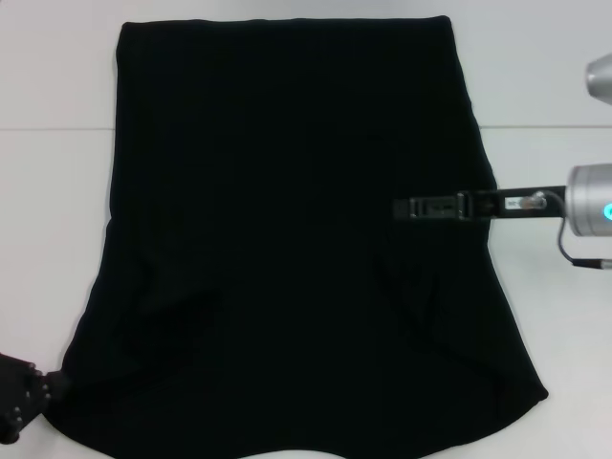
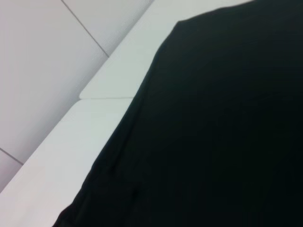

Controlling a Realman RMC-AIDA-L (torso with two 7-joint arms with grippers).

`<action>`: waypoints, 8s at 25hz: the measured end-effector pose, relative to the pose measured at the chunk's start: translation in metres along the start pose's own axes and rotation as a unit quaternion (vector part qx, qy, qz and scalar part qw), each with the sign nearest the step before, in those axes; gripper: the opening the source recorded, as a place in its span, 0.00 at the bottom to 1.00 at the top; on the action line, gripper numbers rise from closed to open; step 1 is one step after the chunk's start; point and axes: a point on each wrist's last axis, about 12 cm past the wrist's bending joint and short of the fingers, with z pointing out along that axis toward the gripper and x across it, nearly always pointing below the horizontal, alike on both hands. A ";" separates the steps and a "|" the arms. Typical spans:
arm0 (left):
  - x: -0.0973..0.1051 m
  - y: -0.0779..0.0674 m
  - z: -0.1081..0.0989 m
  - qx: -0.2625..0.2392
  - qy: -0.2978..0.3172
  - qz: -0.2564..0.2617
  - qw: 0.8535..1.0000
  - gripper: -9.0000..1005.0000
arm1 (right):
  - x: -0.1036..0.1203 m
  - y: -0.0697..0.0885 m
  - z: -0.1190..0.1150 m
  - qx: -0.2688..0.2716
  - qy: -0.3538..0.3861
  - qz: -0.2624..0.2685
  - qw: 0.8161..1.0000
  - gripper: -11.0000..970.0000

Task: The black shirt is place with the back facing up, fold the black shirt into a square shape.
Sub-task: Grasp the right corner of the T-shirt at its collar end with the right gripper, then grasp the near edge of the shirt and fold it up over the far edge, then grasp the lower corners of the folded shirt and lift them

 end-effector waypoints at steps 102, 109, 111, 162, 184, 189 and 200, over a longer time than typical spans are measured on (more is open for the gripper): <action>0.036 -0.045 -0.041 0.088 -0.088 -0.181 0.976 0.01 | 0.132 -0.036 -0.124 -0.078 0.155 0.058 0.983 0.08; 0.045 -0.056 -0.046 0.093 -0.087 -0.196 0.972 0.01 | 0.152 -0.035 -0.139 -0.095 0.151 0.054 0.983 0.08; 0.047 -0.057 -0.046 0.093 -0.087 -0.199 0.972 0.01 | 0.156 -0.034 -0.141 -0.101 0.151 0.052 0.982 0.08; -0.151 0.103 0.119 -0.188 -0.082 -0.158 0.966 0.03 | -0.022 -0.041 0.021 0.187 -0.104 -0.013 0.977 0.09; -0.097 0.077 0.056 -0.089 -0.078 -0.222 0.968 0.67 | -0.010 -0.038 -0.033 0.042 -0.121 0.012 0.992 0.66; -0.073 0.066 0.047 -0.074 -0.050 -0.204 0.975 0.85 | -0.005 -0.041 -0.038 0.042 -0.096 0.016 0.994 0.74; -0.071 0.048 0.072 -0.060 -0.004 -0.138 0.989 0.93 | -0.004 -0.036 -0.031 0.038 -0.073 0.005 0.997 0.74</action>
